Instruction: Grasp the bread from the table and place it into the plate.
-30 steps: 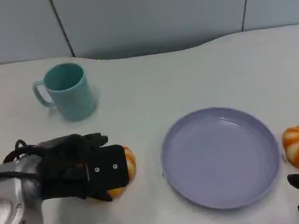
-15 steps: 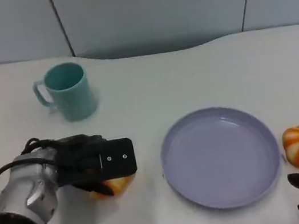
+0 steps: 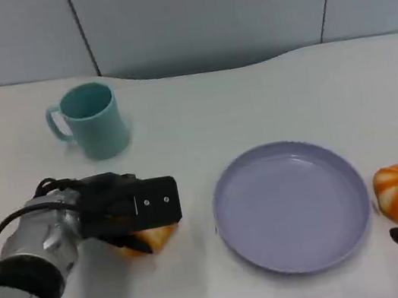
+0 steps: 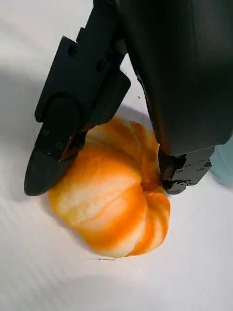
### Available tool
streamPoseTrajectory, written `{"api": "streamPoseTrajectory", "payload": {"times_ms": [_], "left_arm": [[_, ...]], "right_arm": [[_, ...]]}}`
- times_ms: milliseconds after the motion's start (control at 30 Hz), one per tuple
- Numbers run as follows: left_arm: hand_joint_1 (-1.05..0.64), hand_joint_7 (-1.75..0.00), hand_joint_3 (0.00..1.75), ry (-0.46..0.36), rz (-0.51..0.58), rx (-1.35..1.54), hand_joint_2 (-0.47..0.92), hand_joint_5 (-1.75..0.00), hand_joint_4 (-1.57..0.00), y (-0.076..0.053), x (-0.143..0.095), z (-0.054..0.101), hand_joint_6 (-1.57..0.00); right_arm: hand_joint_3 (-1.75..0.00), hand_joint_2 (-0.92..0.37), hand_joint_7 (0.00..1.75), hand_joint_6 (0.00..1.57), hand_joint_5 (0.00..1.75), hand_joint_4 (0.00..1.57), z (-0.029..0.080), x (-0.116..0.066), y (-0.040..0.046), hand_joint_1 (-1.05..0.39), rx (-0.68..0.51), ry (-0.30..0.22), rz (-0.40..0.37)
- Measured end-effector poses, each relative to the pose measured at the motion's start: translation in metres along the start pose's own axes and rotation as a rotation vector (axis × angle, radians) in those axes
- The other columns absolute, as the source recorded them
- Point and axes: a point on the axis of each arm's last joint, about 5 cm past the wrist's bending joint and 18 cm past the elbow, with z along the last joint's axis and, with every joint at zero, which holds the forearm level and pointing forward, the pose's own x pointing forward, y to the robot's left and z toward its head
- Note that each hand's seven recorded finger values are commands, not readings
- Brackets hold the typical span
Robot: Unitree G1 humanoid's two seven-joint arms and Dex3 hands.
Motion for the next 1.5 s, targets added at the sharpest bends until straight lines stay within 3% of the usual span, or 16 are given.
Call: {"api": "streamPoseTrajectory", "payload": {"times_ms": [400,667,800,867,1000,1033,1167,1200,1267,1500], "left_arm": [[-0.83,-0.03,0.0,-0.019,0.029,-0.037,0.84,-0.06,-0.14,-0.004,0.0,-0.004,-0.27],[-0.66,-0.07,0.0,-0.021,0.042,-0.054,0.82,-0.14,-0.25,-0.004,0.001,-0.004,-0.43],[-0.65,-0.07,0.0,-0.008,0.068,-0.058,0.82,-0.84,-0.03,-0.005,0.003,-0.001,-0.57],[-0.66,-0.12,0.0,0.0,0.092,-0.063,0.83,-1.02,-0.01,-0.007,0.003,0.0,-0.61],[-0.6,-1.19,0.0,0.009,0.142,-0.059,0.87,-1.45,-0.02,-0.01,0.005,0.003,-0.24],[-0.57,-1.31,0.0,0.011,0.154,-0.06,0.88,-1.52,-0.04,-0.01,0.005,0.003,-0.21],[-0.51,-1.46,0.0,0.016,0.176,-0.067,0.88,-1.63,-0.09,-0.011,0.006,0.004,-0.18],[-0.44,-1.44,0.0,0.016,0.176,-0.068,0.88,-1.54,-0.21,-0.011,0.006,0.004,-0.21],[-0.39,-1.44,0.0,0.018,0.176,-0.081,0.89,-1.51,-0.31,-0.011,0.006,0.004,-0.24],[-0.31,-1.5,0.0,0.03,0.176,-0.099,0.88,-1.74,-0.42,-0.009,0.007,0.006,-0.36]], "right_arm": [[-0.53,-0.92,0.0,0.51,0.02,0.65,0.001,-0.001,0.0009,-0.46,-0.005,-0.026,-0.012],[-0.52,-0.92,0.0,0.5,0.01,0.64,0.001,-0.002,0.0009,-0.48,-0.003,-0.023,-0.019],[-0.52,-0.92,0.0,0.51,0.01,0.64,0.001,-0.002,0.0006,-0.47,-0.003,-0.023,-0.02],[-0.52,-0.92,0.0,0.5,0.01,0.63,0.001,-0.002,0.0004,-0.47,-0.003,-0.023,-0.021],[-0.52,-0.92,0.0,0.49,0.01,0.62,0.001,-0.002,0.0004,-0.47,-0.004,-0.023,-0.022],[-0.52,-0.92,0.0,0.49,0.01,0.62,0.001,-0.003,0.0004,-0.47,-0.004,-0.022,-0.022],[-0.52,-0.92,0.0,0.5,0.01,0.63,0.001,-0.003,0.0005,-0.47,-0.004,-0.023,-0.022],[-0.52,-0.92,0.0,0.49,0.01,0.63,0.002,-0.003,0.0004,-0.47,-0.004,-0.026,-0.022],[-0.52,-0.92,0.0,0.49,0.01,0.63,0.003,-0.003,0.0003,-0.47,-0.004,-0.029,-0.023],[-0.53,-0.92,0.0,0.49,0.01,0.63,0.002,-0.004,0.0002,-0.46,-0.005,-0.029,-0.024]]}}
